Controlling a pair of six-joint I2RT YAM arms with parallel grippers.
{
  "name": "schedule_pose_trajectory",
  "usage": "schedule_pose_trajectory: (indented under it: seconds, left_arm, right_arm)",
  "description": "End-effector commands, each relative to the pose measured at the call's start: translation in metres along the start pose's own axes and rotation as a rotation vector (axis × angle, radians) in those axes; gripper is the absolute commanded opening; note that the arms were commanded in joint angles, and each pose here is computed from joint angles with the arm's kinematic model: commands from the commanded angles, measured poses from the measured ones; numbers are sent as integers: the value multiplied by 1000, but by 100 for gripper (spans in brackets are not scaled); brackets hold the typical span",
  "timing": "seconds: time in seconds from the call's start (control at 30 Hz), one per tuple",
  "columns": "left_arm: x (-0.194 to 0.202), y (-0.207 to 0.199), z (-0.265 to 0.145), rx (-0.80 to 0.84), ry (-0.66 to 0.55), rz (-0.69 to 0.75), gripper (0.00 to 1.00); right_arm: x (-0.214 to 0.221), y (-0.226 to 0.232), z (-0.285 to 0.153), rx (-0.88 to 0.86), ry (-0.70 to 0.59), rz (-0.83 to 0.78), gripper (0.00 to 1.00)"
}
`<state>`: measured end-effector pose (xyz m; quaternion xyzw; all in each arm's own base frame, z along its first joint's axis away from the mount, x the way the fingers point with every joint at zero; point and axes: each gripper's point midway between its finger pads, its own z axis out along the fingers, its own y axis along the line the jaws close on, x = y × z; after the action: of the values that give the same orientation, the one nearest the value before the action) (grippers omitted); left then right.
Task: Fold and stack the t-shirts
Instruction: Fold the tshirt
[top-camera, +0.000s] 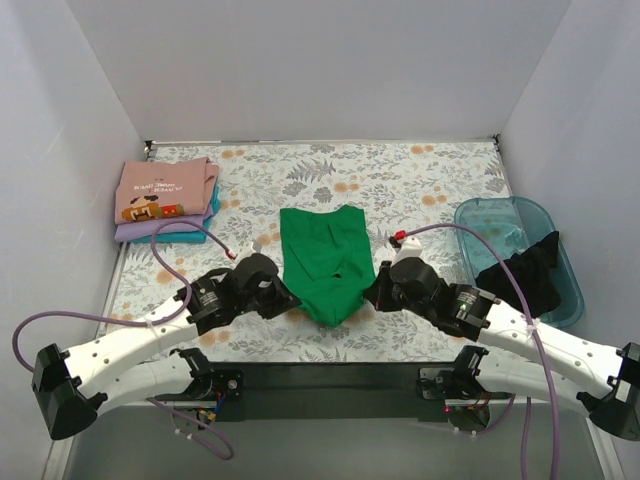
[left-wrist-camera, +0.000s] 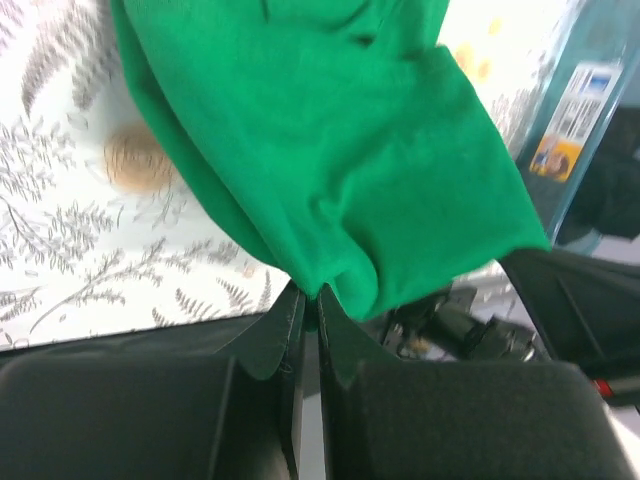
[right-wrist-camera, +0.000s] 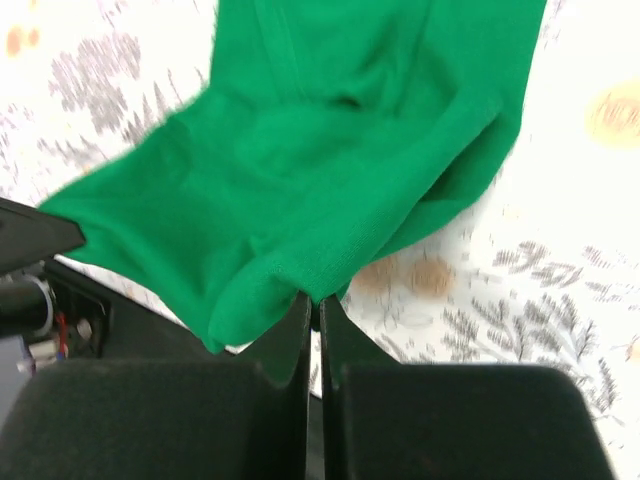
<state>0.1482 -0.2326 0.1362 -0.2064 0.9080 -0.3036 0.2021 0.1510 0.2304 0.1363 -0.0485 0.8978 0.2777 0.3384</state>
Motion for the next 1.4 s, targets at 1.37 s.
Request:
schedule_pose_trajectory:
  seconds: [1.37]
  left_arm:
    - [-263,-23,118,-233,-437,-86,0]
  right_arm:
    - [-250,-59,145,27,-251,-109,1]
